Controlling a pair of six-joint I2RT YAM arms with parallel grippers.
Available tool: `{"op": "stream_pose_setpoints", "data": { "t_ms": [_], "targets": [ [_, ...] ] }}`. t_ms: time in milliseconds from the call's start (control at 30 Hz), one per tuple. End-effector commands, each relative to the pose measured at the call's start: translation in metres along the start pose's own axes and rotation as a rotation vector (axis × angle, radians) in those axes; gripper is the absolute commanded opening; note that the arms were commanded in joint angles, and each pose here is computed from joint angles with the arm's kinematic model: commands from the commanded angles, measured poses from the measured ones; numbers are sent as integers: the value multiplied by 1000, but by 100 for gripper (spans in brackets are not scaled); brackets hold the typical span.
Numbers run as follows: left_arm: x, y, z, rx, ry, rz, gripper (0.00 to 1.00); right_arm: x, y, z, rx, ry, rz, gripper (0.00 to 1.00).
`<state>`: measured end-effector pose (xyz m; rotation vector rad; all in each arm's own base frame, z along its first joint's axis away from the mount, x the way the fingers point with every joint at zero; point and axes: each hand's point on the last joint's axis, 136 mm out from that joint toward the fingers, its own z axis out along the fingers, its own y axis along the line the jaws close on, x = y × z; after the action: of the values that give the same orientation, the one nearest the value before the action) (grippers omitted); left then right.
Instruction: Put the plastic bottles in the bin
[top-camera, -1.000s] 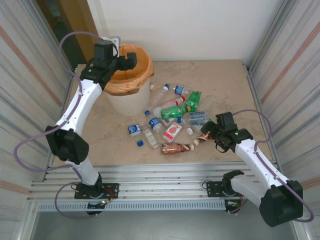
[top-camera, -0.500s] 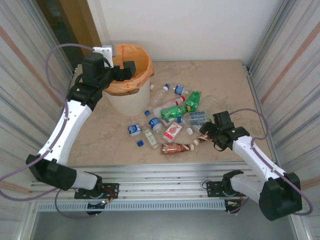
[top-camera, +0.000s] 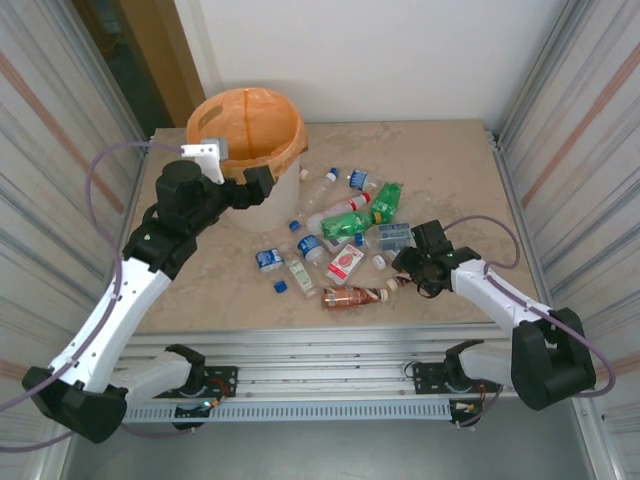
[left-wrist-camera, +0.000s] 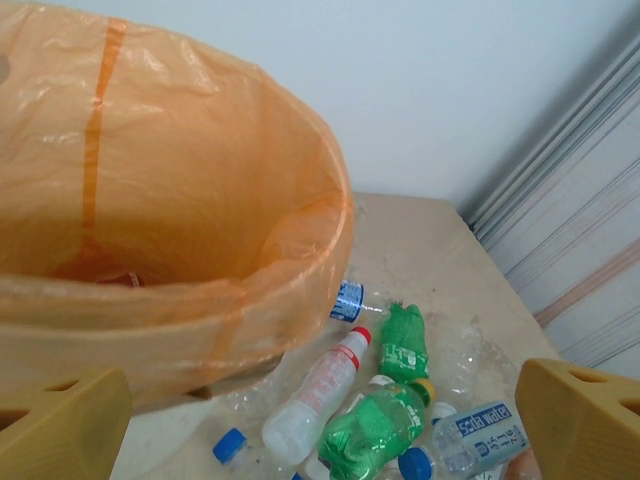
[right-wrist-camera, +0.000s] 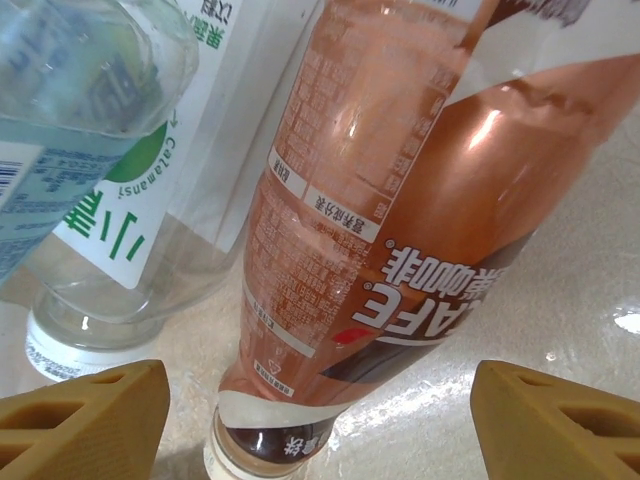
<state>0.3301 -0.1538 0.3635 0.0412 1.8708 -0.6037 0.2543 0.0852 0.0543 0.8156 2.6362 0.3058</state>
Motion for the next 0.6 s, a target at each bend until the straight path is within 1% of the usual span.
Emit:
{"op": "stream_pose_setpoints", "data": {
  "t_ms": [0,233,567],
  "targets": [
    [-7,-1,-8,8,-56,-50,99,6,-5,8,25,19,30,77],
    [2,3,-9,-1,-44,-71,99,11,-15,19,63,27,52,73],
    [4,3,-5,4,-38,-84,99,9,-31,29,104,30,65,71]
  ]
}}
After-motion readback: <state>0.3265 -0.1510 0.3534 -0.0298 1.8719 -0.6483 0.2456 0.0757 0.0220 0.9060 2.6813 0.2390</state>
